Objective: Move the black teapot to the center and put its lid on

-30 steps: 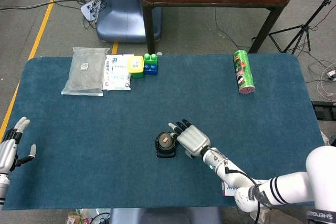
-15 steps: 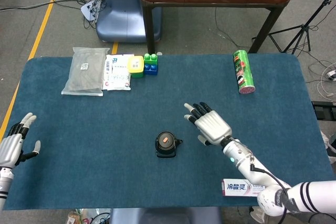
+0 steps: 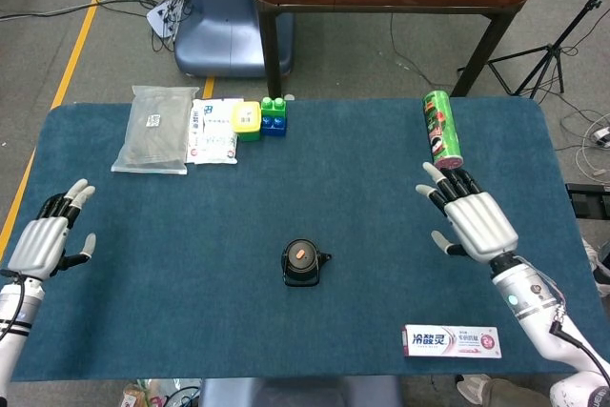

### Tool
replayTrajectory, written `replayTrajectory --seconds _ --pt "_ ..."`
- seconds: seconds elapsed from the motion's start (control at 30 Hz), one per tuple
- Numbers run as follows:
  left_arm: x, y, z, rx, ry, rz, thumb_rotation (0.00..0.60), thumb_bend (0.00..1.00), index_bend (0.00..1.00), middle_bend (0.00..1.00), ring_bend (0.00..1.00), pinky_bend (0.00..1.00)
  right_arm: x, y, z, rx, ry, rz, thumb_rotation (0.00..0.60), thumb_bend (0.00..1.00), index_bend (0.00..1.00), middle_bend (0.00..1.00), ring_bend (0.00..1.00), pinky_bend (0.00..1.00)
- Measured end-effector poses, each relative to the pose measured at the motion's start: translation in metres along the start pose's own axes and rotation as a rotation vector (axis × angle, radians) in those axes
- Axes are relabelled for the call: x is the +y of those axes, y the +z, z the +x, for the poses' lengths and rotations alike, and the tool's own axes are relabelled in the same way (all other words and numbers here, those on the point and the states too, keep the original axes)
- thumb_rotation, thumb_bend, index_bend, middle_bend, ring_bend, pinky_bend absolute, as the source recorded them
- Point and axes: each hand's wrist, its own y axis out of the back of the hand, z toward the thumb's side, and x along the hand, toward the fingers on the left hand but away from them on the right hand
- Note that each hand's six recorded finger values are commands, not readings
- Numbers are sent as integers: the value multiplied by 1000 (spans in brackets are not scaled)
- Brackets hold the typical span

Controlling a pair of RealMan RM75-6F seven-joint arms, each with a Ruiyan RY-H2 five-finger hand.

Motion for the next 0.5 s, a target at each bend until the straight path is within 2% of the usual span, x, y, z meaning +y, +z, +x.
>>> replayTrajectory --seconds 0.27,0.5 --pt "2 26 -2 -65 17 37 600 490 0 0 0 0 -11 -20 42 14 -39 -98 600 355 180 0 0 0" --pt "-3 33 -19 -103 38 73 600 491 0 0 0 0 -24 -48 94 -71 -143 -91 600 355 180 0 0 0"
